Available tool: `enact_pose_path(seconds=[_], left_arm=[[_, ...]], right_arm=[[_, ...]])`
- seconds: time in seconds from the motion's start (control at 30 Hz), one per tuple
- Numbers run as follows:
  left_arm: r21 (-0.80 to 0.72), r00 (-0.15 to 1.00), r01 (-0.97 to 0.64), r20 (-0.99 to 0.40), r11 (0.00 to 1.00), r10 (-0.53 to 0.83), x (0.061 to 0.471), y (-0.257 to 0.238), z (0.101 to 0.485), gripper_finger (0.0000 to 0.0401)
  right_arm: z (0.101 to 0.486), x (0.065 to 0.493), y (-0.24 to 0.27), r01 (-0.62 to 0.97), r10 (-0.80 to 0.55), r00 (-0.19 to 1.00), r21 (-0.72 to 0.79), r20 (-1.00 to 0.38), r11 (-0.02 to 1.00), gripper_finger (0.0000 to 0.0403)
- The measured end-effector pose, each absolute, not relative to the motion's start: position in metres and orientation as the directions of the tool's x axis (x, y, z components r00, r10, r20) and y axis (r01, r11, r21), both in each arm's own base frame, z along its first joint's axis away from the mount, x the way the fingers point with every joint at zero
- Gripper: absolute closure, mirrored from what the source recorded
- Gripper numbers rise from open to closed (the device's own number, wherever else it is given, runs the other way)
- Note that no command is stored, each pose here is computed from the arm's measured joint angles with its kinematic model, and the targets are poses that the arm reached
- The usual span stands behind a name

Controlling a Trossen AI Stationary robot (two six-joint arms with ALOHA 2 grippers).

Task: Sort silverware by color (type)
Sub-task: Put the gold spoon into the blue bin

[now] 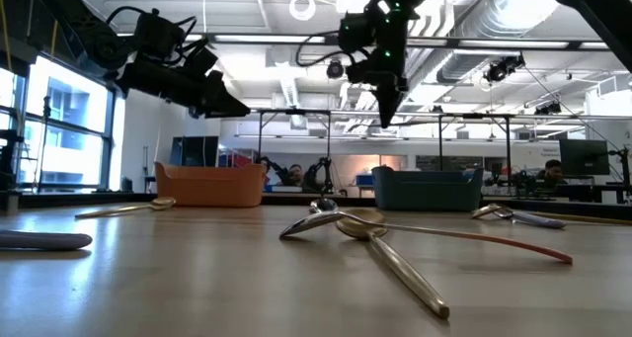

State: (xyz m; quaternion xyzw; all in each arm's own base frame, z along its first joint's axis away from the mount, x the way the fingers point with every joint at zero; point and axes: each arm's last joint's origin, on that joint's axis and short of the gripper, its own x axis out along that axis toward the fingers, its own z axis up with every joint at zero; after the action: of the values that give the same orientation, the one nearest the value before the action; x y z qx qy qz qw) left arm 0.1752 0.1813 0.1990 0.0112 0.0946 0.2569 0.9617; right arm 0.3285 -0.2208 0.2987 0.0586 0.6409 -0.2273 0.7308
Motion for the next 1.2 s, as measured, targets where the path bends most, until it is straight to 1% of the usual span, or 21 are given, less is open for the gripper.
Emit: enact_pose_path(seconds=[0.1, 0.2, 0.33, 0.43, 0.53, 0.67, 0.8, 0.9, 1.2], left_arm=[[0.081, 0.849, -0.489, -0.185, 0.868, 0.495, 0.175, 0.181, 0.198, 0.0272], [0.071, 0.847, -0.489, -0.198, 0.869, 0.493, 0.175, 0.181, 0.197, 0.0272], [0.067, 0.846, -0.489, -0.206, 0.87, 0.492, 0.175, 0.181, 0.196, 0.0272], [0.054, 0.848, -0.493, -0.196, 0.869, 0.493, 0.175, 0.181, 0.197, 0.0272], [0.027, 0.848, -0.498, -0.195, 0.867, 0.493, 0.175, 0.181, 0.197, 0.0272], [0.014, 0.849, -0.497, -0.197, 0.868, 0.49, 0.176, 0.18, 0.197, 0.0272], [-0.027, 0.856, -0.491, -0.202, 0.871, 0.476, 0.178, 0.178, 0.196, 0.0272], [-0.024, 0.864, -0.477, -0.197, 0.879, 0.463, 0.181, 0.175, 0.197, 0.0272], [-0.027, 0.879, -0.444, -0.203, 0.895, 0.43, 0.187, 0.168, 0.196, 0.0272]], right_arm=[[0.295, 0.317, -0.23, 0.435, -0.225, 0.045, -0.183, -0.973, 0.881, 0.0398], [0.276, 0.307, -0.229, 0.425, -0.213, 0.038, -0.177, -0.976, 0.887, 0.0399], [0.245, 0.286, -0.216, 0.384, -0.235, 0.105, -0.179, -0.966, 0.906, 0.04], [0.243, 0.267, -0.207, 0.389, -0.266, 0.2, -0.173, -0.943, 0.905, 0.0401], [0.239, 0.248, -0.203, 0.4, -0.281, 0.217, -0.178, -0.935, 0.899, 0.0401], [0.234, 0.237, -0.214, 0.412, -0.311, 0.258, -0.187, -0.915, 0.892, 0.0401], [0.222, 0.229, -0.227, 0.413, -0.282, 0.244, -0.164, -0.928, 0.896, 0.0402], [0.217, 0.224, -0.236, 0.425, -0.26, 0.252, -0.135, -0.932, 0.895, 0.0402], [0.199, 0.223, -0.247, 0.405, -0.225, 0.222, -0.12, -0.949, 0.906, 0.0402]])
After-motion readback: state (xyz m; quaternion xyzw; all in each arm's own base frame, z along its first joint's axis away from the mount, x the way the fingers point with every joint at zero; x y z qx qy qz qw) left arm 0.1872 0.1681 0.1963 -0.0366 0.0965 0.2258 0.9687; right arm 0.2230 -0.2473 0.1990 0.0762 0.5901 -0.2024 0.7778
